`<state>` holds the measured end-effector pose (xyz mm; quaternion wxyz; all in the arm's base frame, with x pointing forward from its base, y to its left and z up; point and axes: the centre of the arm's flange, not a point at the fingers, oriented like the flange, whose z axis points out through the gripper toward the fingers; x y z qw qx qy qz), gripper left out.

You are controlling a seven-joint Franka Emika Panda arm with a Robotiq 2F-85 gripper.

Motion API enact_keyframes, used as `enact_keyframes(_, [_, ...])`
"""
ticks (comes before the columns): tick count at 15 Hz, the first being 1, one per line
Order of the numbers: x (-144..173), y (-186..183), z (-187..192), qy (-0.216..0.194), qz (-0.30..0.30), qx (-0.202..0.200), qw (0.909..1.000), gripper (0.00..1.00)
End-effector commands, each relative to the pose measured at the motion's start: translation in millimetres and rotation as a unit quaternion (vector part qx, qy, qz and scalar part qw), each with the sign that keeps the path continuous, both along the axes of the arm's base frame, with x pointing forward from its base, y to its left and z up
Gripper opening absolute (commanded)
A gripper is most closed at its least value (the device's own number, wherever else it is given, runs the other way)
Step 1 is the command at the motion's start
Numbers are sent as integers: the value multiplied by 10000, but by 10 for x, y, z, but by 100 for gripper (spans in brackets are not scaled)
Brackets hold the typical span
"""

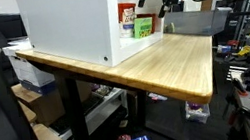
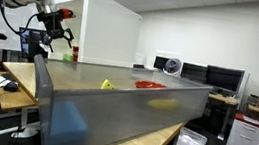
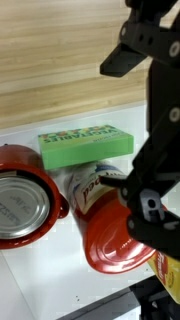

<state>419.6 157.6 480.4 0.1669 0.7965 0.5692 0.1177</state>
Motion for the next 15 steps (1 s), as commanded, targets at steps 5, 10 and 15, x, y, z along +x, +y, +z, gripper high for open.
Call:
enact_keyframes(5, [174, 4, -207, 215, 485, -237, 9983, 100])
enact_keyframes(10, [251, 29, -352, 344, 461, -305, 9979, 100])
enact_keyframes(15, [290, 48, -416, 404, 468, -371, 9974, 91])
